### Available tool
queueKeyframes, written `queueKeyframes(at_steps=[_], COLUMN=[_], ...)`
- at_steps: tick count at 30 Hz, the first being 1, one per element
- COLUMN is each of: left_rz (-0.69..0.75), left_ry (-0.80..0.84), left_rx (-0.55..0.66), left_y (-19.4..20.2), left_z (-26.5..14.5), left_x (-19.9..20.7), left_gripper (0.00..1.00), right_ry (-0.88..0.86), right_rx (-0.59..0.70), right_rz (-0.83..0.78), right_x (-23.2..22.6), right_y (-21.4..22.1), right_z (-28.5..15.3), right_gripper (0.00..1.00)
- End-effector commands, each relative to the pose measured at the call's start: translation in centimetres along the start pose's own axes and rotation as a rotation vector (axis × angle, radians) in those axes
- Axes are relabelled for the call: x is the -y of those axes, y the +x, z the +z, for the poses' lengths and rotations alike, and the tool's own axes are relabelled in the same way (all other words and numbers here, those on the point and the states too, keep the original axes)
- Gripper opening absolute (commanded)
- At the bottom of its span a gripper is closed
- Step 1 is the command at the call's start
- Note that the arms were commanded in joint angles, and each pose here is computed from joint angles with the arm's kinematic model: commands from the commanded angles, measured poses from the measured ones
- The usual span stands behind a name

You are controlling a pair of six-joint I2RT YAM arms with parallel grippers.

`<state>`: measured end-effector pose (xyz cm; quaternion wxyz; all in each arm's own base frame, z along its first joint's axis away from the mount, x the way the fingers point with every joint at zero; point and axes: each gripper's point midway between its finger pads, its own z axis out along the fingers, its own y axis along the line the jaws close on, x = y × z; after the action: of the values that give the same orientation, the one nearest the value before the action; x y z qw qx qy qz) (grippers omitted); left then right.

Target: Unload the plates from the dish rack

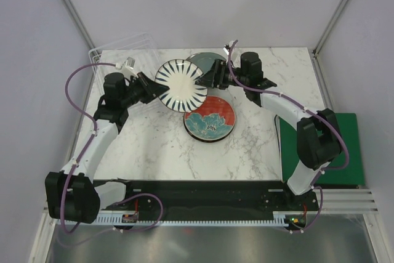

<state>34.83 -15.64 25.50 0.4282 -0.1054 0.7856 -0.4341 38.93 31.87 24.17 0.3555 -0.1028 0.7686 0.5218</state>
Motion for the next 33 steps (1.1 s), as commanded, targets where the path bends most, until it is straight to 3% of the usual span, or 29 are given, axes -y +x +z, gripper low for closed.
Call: queueKeyframes(at_steps=[1, 4, 5, 7, 8, 10, 16, 18, 19, 24, 25, 33], left_rz=[0.114, 0.117, 0.115, 0.107, 0.106, 0.102, 0.103, 0.091, 0.093, 0.125, 0.144, 0.223], left_ry=[0.189, 0.197, 0.199, 0.198, 0.194, 0.185, 0.16, 0.126, 0.098, 0.007, -0.031, -0.208], left_rx=[0.101, 0.09, 0.088, 0.083, 0.082, 0.074, 0.032, 0.01, 0.012, 0.038, 0.044, 0.104], left_y=[-2.9, -2.8, -2.8, -2.6, -2.6, -2.5, -2.5, -2.4, -2.5, -3.9, -4.1, -6.8], left_z=[-0.9, -0.6, -0.6, -0.2, -0.1, 0.4, 2.6, 3.9, 4.3, 6.0, 6.2, 6.9], left_x=[5.8, 5.8, 5.8, 5.6, 5.4, 4.9, 3.4, 2.1, 1.4, -0.7, -1.6, -4.3], left_gripper=[0.02, 0.02, 0.02, 0.02, 0.02, 0.02, 0.15, 0.43, 0.51, 0.71, 0.79, 0.82], right_ry=[-0.085, -0.116, -0.125, -0.144, -0.15, -0.191, -0.171, -0.139, -0.123, -0.055, -0.036, 0.06], right_rx=[-0.001, -0.015, -0.026, -0.016, -0.02, -0.019, 0.014, 0.034, 0.05, 0.11, 0.116, 0.174], right_rz=[-0.014, -0.01, -0.001, 0.0, 0.006, 0.007, 0.012, 0.022, 0.021, 0.045, 0.055, 0.081], right_x=[-1.0, -1.0, -0.8, -1.1, -0.9, -1.6, -0.8, 0.5, 0.6, 4.7, 5.9, 12.2], right_y=[-0.2, -0.2, 0.0, -0.4, -0.4, -0.5, -2.3, -3.3, -4.1, -7.6, -8.4, -12.9], right_z=[0.9, 1.5, 1.8, 2.0, 2.2, 2.4, 2.9, 3.0, 3.0, 2.5, 2.6, 3.9], right_gripper=[0.76, 0.72, 0.51, 0.23, 0.0, 0.0, 0.0, 0.0, 0.0, 0.0, 0.0, 0.0])
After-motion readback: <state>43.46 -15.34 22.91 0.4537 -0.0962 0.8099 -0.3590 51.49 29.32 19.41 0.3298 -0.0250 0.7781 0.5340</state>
